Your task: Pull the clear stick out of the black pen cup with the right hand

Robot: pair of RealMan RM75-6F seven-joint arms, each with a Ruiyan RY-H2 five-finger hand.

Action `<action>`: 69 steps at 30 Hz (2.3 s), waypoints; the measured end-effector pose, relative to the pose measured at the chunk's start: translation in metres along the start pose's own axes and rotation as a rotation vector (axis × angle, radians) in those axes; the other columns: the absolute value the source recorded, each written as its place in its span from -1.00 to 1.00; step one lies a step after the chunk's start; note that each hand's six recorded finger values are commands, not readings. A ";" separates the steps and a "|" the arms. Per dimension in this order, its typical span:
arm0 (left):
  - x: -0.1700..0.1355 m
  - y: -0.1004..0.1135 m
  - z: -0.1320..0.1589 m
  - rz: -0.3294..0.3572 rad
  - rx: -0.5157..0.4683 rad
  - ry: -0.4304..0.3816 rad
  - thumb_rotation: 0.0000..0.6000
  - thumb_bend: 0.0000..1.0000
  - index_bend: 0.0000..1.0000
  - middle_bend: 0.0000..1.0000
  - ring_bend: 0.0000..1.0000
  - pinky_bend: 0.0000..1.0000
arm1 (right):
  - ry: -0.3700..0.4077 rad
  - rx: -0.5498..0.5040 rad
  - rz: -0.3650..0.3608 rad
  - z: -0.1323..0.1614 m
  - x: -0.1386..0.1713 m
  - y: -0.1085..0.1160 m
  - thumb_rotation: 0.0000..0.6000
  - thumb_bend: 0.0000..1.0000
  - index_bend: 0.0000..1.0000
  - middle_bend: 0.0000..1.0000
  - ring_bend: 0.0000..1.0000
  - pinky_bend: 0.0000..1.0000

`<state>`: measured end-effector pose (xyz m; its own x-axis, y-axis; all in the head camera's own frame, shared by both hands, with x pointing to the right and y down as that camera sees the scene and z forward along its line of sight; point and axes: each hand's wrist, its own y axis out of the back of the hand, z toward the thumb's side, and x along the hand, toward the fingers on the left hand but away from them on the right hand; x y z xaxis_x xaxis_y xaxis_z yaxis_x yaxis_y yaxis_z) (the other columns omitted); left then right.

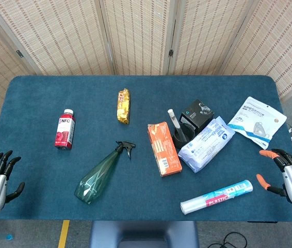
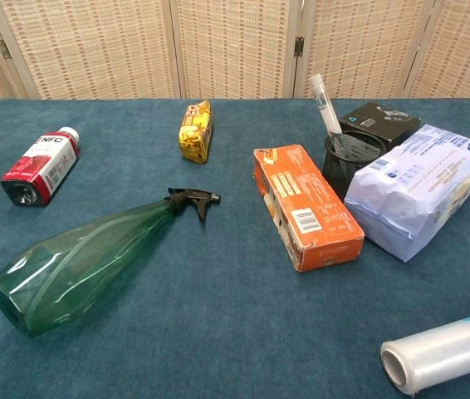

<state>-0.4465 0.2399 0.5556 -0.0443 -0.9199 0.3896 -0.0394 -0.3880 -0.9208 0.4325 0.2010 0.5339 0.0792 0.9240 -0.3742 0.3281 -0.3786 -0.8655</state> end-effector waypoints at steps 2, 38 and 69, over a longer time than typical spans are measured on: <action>0.000 -0.001 0.000 -0.002 0.000 0.001 1.00 -0.36 -0.56 -0.80 -0.87 -0.81 | -0.002 0.001 0.003 0.000 -0.001 -0.002 1.00 -0.52 -0.45 -0.38 -0.67 -0.55; -0.004 -0.005 -0.004 -0.013 -0.009 -0.001 1.00 -0.36 -0.56 -0.80 -0.87 -0.81 | -0.020 -0.005 0.101 0.044 -0.107 -0.020 1.00 -0.35 -0.45 -0.46 -0.80 -0.58; -0.004 0.000 -0.002 -0.003 0.000 -0.004 1.00 -0.36 -0.56 -0.80 -0.87 -0.81 | -0.046 -0.143 0.383 0.155 -0.253 -0.137 1.00 -0.43 -0.18 -0.60 -0.99 -0.76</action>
<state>-0.4488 0.2433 0.5540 -0.0398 -0.9189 0.3925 -0.0396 -0.3910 -0.9195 0.2213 0.0108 0.6954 0.1797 0.7131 -0.6777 0.4110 -0.6803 -0.6068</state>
